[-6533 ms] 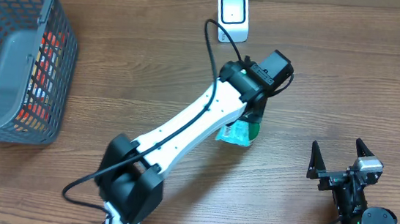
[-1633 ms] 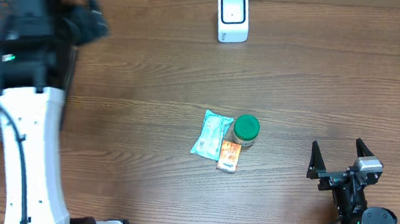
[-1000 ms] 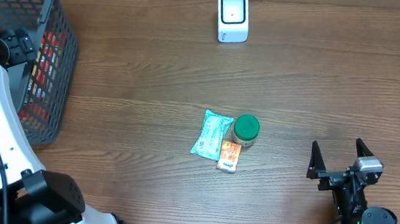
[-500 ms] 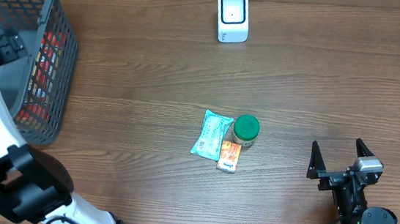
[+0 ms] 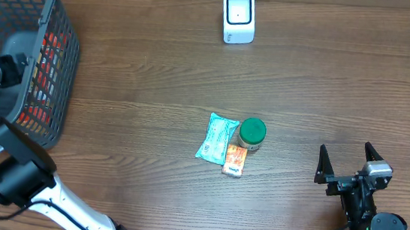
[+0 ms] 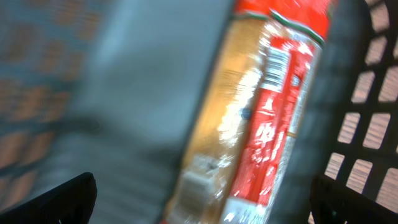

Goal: Scan the item barcode
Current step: 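Grasp the red-and-yellow pasta package in the basket with the left gripper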

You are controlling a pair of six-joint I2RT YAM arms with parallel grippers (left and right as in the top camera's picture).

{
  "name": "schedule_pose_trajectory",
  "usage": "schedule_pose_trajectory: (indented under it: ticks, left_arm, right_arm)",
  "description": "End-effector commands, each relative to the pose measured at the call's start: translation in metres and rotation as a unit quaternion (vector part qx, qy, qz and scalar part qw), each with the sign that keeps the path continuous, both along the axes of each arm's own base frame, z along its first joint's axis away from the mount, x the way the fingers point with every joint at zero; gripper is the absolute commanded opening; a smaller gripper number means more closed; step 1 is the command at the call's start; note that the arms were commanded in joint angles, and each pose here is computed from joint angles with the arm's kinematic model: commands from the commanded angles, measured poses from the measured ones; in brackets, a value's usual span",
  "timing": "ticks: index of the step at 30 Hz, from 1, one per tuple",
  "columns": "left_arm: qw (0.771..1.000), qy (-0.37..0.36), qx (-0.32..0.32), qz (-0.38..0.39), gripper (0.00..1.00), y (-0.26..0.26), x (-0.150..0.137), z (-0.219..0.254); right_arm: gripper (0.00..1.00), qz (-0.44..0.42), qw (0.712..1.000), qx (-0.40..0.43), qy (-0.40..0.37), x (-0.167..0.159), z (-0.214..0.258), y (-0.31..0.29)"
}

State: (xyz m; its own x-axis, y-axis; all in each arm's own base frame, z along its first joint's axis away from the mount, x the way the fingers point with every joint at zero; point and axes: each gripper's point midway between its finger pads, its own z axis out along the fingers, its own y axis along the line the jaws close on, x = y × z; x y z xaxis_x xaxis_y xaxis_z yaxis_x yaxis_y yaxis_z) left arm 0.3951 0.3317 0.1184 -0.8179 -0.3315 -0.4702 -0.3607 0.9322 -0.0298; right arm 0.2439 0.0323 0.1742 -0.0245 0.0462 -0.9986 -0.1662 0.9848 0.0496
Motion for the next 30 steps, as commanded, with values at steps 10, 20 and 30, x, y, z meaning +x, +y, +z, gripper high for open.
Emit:
schedule_pose_trajectory:
  ticks: [10, 20, 30]
  left_arm:
    - [0.987, -0.05, -0.008, -0.152, 1.0, -0.021, 0.029, -0.02]
    - [0.986, -0.054, 0.004, -0.157, 1.0, -0.018, 0.031, -0.031]
    - [0.985, -0.058, 0.008, -0.162, 1.0, -0.026, 0.029, -0.068]
  right_arm:
    - [1.0, 0.001, 1.0, -0.001, 0.0, 0.0, -0.003, 0.0]
    - [1.0, 0.001, 1.0, -0.001, 0.0, 0.0, -0.003, 0.0]
    - [1.0, 0.001, 1.0, -0.001, 0.0, 0.0, -0.003, 0.0]
